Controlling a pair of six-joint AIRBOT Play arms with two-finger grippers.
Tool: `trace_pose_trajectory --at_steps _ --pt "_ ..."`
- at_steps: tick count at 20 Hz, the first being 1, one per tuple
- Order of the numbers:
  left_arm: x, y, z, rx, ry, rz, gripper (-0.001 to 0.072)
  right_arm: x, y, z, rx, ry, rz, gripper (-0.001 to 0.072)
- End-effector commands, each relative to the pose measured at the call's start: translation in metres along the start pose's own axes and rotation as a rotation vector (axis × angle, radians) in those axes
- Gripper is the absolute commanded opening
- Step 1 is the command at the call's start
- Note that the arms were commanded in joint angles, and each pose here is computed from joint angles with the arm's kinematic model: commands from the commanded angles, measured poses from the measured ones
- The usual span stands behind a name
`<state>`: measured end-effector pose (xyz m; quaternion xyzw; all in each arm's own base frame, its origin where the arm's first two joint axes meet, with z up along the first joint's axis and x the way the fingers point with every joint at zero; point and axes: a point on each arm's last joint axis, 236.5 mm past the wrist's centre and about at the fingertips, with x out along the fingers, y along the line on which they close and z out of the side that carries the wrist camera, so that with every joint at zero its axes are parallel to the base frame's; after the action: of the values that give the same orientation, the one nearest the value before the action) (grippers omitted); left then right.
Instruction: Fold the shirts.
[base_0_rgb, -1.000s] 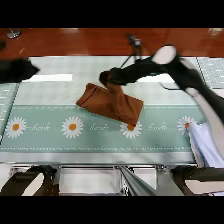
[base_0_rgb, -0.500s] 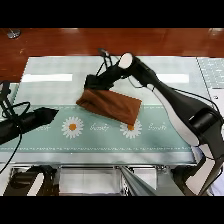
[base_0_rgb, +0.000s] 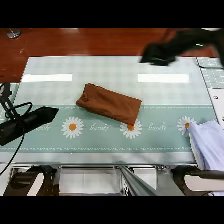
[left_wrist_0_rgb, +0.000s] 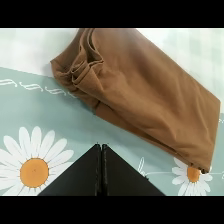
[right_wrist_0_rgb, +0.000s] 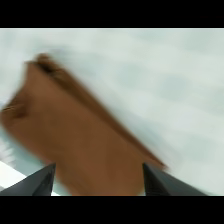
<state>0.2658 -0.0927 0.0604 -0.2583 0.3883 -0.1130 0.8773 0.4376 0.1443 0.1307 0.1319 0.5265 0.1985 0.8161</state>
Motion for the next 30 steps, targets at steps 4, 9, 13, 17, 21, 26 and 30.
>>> trace_pose_trajectory --at_steps 4,9,13,17,21,26,30 --pt "0.005 0.006 -0.003 -0.017 0.001 0.008 0.0025 0.053 -0.102 -0.146 0.583 -0.226 -0.116 0.0629" --pt "0.014 0.000 -0.009 -0.090 0.039 -0.028 0.0026 0.114 -0.074 -0.210 0.631 0.050 -0.019 0.0630" --pt "0.020 0.004 -0.012 -0.101 0.061 -0.017 0.0026 0.136 -0.043 -0.204 0.605 0.171 0.114 0.0629" --pt "0.022 0.003 -0.013 -0.119 0.067 -0.024 0.0026 0.154 -0.025 -0.201 0.570 0.263 0.180 0.0628" --pt "0.022 0.001 -0.012 -0.130 0.063 -0.035 0.0026 0.176 -0.009 -0.189 0.521 0.285 0.186 0.0627" --pt "0.022 0.001 -0.012 -0.126 0.064 -0.036 0.0026 0.171 0.018 -0.150 0.317 0.273 0.263 0.0021" --pt "0.024 0.002 -0.012 -0.128 0.069 -0.033 0.0026 0.117 0.037 -0.076 0.013 0.203 0.131 0.0021"
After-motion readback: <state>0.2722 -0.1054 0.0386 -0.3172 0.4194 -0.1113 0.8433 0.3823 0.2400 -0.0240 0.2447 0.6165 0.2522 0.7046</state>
